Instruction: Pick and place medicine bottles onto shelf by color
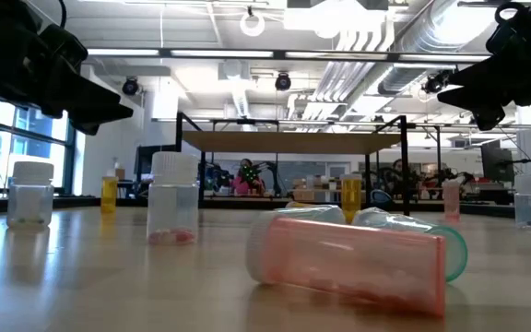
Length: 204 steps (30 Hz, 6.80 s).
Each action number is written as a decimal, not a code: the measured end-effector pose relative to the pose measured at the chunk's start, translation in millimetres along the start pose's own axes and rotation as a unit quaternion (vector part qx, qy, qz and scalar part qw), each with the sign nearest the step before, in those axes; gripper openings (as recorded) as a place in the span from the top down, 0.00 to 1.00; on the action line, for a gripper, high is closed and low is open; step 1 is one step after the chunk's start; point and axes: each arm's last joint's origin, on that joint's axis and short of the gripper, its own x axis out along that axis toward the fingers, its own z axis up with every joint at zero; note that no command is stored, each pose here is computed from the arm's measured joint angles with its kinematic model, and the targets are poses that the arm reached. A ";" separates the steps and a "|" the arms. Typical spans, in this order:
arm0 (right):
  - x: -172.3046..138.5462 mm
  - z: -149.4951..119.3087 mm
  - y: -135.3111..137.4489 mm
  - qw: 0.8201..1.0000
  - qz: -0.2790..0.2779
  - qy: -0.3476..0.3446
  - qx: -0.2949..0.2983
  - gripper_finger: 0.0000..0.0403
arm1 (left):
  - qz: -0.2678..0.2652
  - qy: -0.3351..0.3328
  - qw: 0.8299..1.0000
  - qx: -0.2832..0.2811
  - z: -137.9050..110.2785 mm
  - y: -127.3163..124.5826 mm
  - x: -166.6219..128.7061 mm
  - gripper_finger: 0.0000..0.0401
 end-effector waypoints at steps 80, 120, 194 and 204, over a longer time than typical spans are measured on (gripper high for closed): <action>0.0 0.0 0.0 1.000 0.000 0.000 0.000 0.59 | 0.000 0.000 1.000 0.000 0.1 0.0 0.0 0.49; 0.0 0.0 0.0 1.000 0.000 0.000 0.000 0.59 | 0.000 0.000 1.000 0.000 0.0 0.0 0.0 0.49; 4.6 113.9 36.8 0.997 -0.028 0.045 0.059 0.54 | -0.002 -0.026 0.999 0.028 5.0 -0.5 -0.1 0.49; 44.9 149.9 67.6 0.959 -0.120 0.236 0.103 0.54 | -0.002 -0.026 0.999 0.028 5.0 -0.5 -0.1 0.49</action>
